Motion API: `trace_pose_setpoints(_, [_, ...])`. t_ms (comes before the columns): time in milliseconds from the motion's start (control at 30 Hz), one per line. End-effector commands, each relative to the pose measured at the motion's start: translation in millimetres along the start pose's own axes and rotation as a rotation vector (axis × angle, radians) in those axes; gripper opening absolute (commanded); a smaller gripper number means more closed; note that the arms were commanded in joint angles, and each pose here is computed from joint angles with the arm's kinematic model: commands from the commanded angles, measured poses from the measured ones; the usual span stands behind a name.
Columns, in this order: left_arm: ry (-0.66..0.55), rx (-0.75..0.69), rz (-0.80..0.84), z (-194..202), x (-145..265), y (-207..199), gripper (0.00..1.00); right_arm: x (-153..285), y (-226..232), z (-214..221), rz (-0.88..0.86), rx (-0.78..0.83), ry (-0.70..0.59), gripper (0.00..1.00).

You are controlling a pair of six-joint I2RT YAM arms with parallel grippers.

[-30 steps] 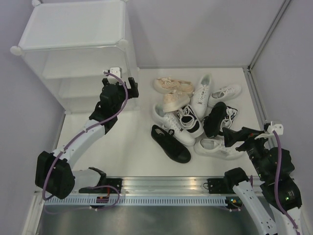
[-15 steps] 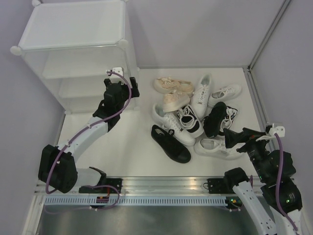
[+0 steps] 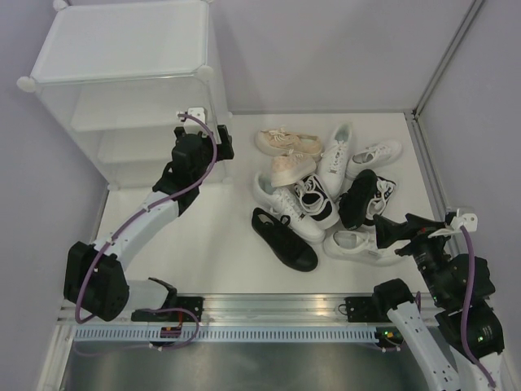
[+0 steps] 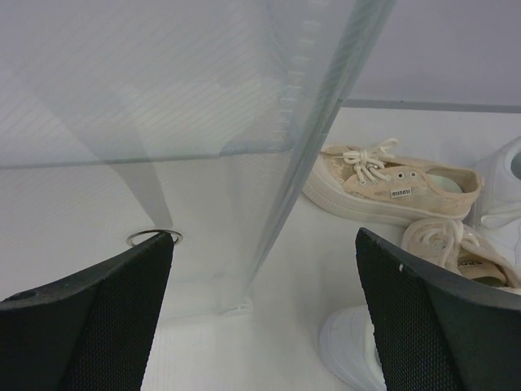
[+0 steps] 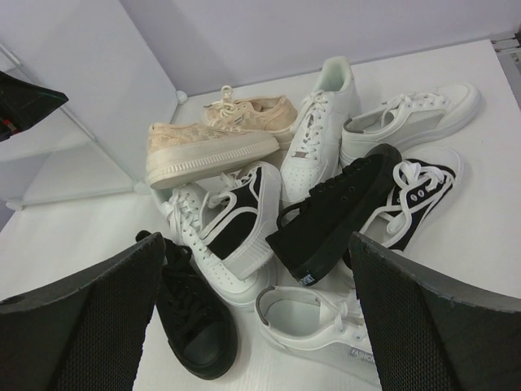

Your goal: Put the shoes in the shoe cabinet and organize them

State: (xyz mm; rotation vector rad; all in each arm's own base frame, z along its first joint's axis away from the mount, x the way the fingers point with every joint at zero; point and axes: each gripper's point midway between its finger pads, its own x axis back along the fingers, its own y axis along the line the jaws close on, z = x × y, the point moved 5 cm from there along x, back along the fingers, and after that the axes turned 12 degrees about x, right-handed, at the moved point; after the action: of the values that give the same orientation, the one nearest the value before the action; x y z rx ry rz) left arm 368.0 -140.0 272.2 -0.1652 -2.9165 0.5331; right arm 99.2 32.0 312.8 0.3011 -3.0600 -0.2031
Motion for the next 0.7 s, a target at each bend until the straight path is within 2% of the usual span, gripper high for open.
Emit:
trace_pose_setpoints(0, [-0.035, 0.037, 0.066, -23, -1, -18, 0.95, 3, -1, -5, 0.004, -0.002, -0.028, 0.98])
trace_pose_setpoints(467, [0.006, 0.010, 0.123, -16, 17, -18, 0.86, 3, 0, -6, -0.003, -0.002, -0.036, 0.98])
trace_pose_setpoints(667, [-0.053, -0.012, 0.105, -23, 19, -13, 0.89, 5, 0, -5, -0.003, 0.000, -0.036, 0.98])
